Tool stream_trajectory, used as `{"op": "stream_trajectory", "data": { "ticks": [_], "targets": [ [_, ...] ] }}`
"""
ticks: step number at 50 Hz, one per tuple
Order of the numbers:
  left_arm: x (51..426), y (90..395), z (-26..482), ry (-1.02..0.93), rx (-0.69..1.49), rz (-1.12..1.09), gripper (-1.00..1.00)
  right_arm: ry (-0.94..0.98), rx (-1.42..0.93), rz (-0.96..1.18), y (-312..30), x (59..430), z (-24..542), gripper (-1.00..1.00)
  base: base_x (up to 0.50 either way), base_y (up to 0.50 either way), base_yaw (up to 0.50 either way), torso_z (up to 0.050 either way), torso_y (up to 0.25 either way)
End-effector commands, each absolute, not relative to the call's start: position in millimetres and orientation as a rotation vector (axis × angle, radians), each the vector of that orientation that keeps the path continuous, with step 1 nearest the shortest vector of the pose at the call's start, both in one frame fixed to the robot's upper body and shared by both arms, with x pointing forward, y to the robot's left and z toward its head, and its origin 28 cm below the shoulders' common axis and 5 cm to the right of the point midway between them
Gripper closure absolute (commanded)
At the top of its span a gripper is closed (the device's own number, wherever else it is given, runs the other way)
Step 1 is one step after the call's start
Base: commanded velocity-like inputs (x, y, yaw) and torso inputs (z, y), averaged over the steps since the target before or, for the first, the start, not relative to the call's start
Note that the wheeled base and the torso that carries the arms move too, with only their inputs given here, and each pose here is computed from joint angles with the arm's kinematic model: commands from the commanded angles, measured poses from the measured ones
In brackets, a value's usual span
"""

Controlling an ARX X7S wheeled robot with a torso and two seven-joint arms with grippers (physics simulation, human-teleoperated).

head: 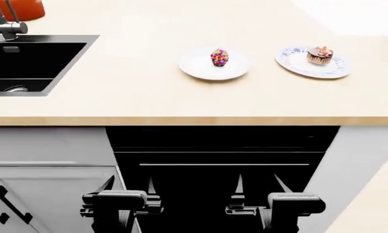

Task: Move the dessert items from the plate to the tray.

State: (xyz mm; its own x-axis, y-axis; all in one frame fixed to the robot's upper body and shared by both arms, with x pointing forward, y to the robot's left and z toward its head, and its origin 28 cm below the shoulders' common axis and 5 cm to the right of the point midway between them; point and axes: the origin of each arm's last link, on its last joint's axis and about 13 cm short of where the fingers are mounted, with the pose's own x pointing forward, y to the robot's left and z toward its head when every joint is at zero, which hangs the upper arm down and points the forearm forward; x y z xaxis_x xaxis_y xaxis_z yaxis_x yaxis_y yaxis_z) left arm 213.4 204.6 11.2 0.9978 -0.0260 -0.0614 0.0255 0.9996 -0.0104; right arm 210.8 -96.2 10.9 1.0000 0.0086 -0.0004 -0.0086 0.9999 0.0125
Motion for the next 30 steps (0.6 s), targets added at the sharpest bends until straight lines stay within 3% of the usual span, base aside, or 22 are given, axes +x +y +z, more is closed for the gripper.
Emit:
{"op": "stream_trajectory", "data": {
  "ticks": [1, 24, 30],
  "targets": [
    [214.1, 205.3, 11.9, 0.074, -0.022, -0.018, -1.00, 0.001, 0.010, 0.006, -96.0, 211.2, 11.2, -1.00, 0.00, -0.50, 0.00, 0.000, 0.000],
    [212.9, 204.5, 10.8, 0.059, 0.003, -0.022, -1.00, -0.003, 0.012, 0.005, -96.1, 210.2, 11.0, -1.00, 0.00, -0.50, 0.00, 0.000, 0.000],
    [213.0, 204.6, 11.2, 0.060, -0.001, -0.025, -1.00, -0.007, 0.018, -0.002, -96.6, 211.0, 11.3, -1.00, 0.00, 0.00, 0.00, 0.000, 0.000]
  ]
}}
